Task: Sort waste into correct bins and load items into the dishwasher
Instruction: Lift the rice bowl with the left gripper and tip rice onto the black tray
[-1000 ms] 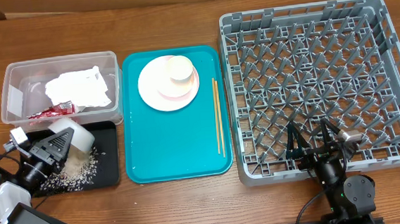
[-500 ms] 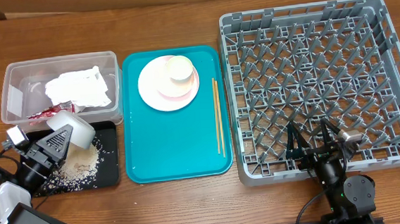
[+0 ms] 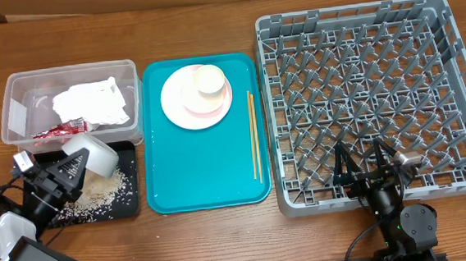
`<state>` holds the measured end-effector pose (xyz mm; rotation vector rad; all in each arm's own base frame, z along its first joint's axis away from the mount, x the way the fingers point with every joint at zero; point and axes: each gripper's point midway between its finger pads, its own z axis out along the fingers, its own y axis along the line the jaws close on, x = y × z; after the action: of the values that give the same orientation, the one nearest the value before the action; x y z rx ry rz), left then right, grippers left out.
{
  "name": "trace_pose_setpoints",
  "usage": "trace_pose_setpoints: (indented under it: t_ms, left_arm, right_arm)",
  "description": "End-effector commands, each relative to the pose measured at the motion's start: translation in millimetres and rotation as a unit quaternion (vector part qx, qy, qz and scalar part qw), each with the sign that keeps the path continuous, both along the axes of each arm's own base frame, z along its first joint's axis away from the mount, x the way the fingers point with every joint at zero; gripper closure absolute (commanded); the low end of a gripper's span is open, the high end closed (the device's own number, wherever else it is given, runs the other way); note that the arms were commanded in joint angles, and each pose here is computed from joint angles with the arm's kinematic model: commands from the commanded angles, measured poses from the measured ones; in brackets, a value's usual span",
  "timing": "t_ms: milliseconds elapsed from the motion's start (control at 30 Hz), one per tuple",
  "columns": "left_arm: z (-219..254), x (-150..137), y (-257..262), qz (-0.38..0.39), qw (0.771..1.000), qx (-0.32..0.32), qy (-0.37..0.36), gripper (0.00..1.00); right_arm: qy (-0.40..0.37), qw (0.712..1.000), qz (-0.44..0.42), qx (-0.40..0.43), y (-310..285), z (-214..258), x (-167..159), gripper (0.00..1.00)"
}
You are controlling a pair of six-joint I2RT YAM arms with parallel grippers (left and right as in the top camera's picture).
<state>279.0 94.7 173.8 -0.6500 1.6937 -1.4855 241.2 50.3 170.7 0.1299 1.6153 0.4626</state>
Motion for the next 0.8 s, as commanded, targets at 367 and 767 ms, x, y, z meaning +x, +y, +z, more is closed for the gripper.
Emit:
trace_pose_setpoints:
  t_ms: [367, 767]
  left_arm:
    - [8.1, -0.4, 1.2, 0.001, 1.0, 0.006, -0.013, 0.96]
    - [-13.9, 6.1, -7.6, -0.007, 0.998, 0.015, 0.06, 0.95]
  right_arm:
    - [-0.003, 1.0, -0.005, 0.0, -2.1, -1.1, 0.5, 0.0]
    - [-0.003, 1.0, -0.005, 0.0, -2.1, -1.1, 0.5, 0.0]
